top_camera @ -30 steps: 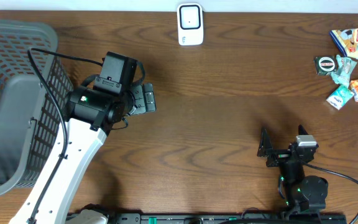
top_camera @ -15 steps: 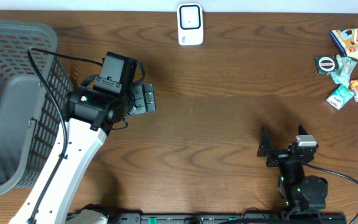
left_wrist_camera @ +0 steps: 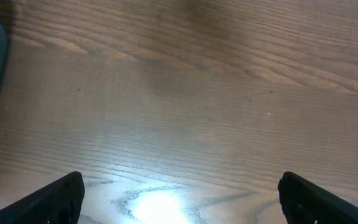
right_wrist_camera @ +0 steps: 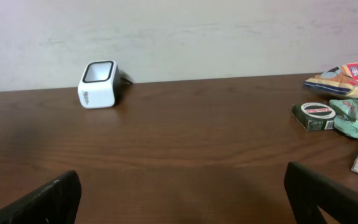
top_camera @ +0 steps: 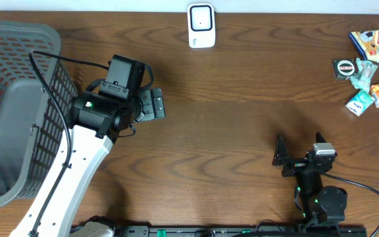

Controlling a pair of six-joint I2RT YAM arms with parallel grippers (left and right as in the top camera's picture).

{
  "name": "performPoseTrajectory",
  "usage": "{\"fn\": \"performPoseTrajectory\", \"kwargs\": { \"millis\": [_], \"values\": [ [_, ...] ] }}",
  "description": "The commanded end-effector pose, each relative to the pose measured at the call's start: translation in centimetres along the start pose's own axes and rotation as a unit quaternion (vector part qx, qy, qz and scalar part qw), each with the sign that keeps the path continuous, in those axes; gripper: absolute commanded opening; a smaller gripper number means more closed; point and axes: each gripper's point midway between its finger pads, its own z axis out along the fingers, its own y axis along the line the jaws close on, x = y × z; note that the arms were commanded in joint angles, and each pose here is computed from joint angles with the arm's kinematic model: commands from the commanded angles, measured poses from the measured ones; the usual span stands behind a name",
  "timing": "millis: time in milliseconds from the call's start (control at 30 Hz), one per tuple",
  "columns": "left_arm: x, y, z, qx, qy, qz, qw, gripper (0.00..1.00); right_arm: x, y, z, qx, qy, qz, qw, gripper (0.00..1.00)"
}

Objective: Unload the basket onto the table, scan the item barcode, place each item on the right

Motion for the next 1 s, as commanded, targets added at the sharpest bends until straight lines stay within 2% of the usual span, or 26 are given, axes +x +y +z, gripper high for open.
{"fn": "performPoseTrajectory", "kwargs": {
  "millis": [0, 600, 967],
  "values": [
    [-0.3, -0.4, -0.4, 0.007, -0.006, 0.004, 1.000, 0.98, 0.0, -0.1, 0.0, 0.002, -0.001, -0.008, 1.000, 0.99],
    [-0.5, 0.0, -0.4, -0.004, -0.010, 0.004, 1.000, 0.98, 0.0, -0.1, 0.0, 0.002, -0.001, -0.008, 1.000, 0.99],
    [3.0, 1.7, 0.3, -0.036, 0.057, 0.012, 0.998, 0.98, 0.0, -0.1, 0.0, 0.002, -0.001, -0.008, 1.000, 0.99]
  ]
}}
